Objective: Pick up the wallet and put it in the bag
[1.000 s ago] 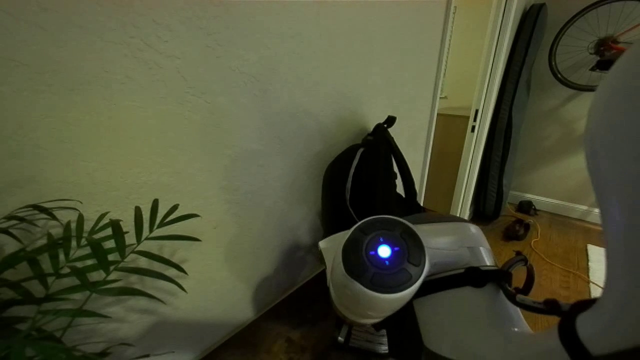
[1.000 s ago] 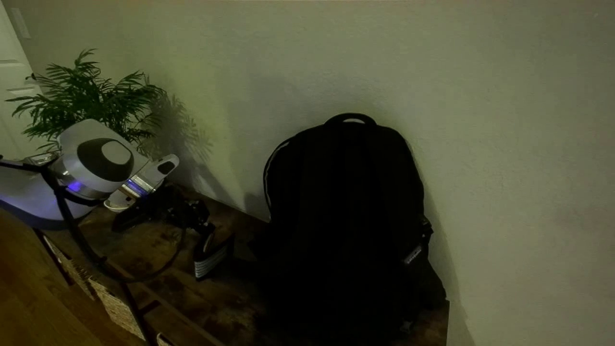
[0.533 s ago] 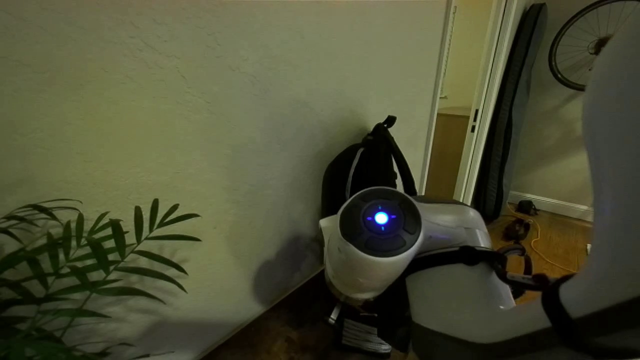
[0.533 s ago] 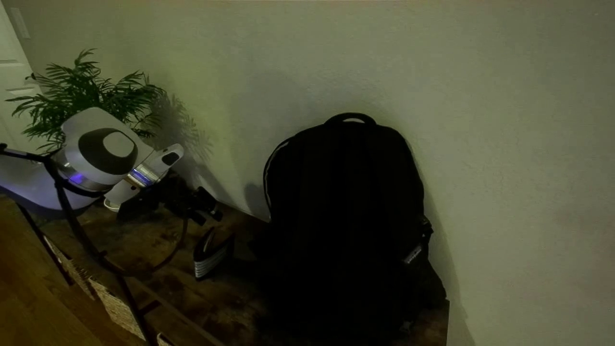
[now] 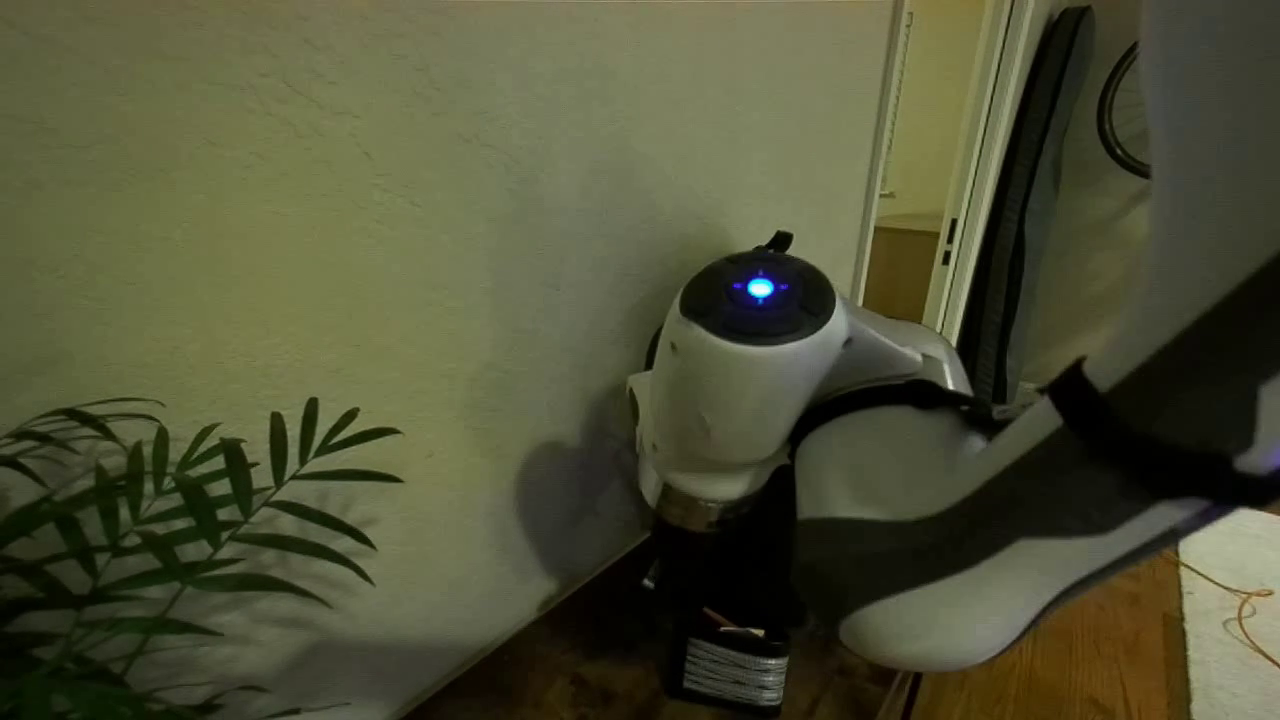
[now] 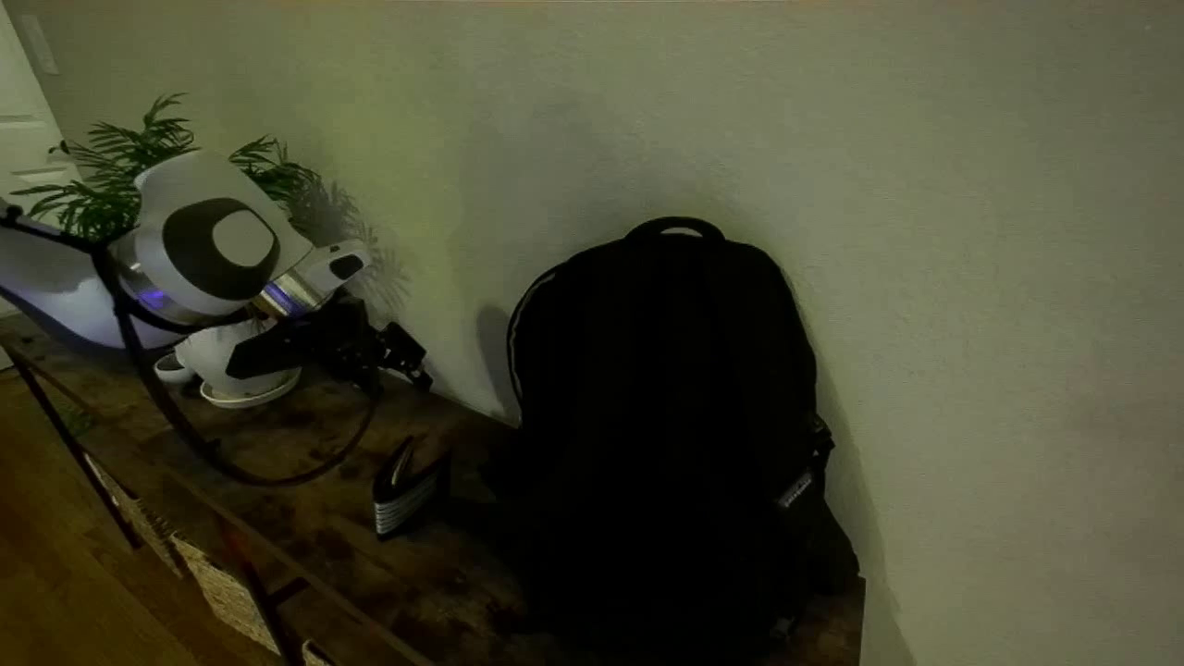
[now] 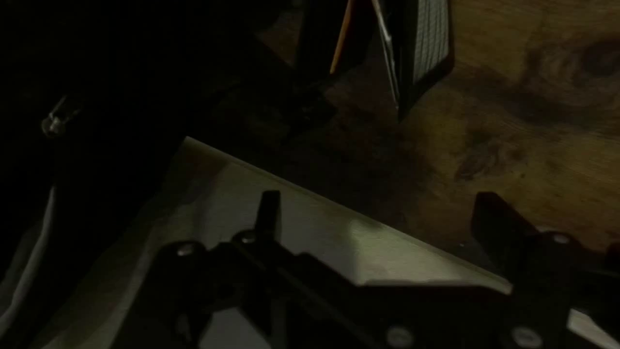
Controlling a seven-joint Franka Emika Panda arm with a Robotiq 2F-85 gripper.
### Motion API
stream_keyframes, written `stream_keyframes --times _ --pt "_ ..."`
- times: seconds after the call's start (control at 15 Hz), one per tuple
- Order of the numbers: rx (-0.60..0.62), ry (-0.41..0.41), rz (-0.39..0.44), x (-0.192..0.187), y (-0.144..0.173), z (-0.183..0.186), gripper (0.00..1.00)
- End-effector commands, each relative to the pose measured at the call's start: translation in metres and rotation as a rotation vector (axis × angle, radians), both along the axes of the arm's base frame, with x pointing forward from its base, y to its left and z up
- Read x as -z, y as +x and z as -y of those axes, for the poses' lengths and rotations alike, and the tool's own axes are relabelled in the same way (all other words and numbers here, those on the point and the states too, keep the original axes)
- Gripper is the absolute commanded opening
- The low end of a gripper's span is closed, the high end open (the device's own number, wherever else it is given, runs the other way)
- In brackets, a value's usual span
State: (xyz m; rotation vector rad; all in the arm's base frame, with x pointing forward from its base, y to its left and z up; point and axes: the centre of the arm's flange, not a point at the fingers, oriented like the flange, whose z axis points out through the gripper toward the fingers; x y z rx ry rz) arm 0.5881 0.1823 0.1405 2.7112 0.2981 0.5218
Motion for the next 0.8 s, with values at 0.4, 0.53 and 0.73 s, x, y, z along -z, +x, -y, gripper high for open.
stream_keyframes --times 0.4,0.53,0.73 --pt "0.061 0.192 -0.248 -0.024 0.003 0.07 1.0" --pt "0.088 0.22 -0.286 -0.018 0.001 0.079 1.0" --pt "0.119 0.266 -0.333 -0.005 -0.002 0.086 1.0"
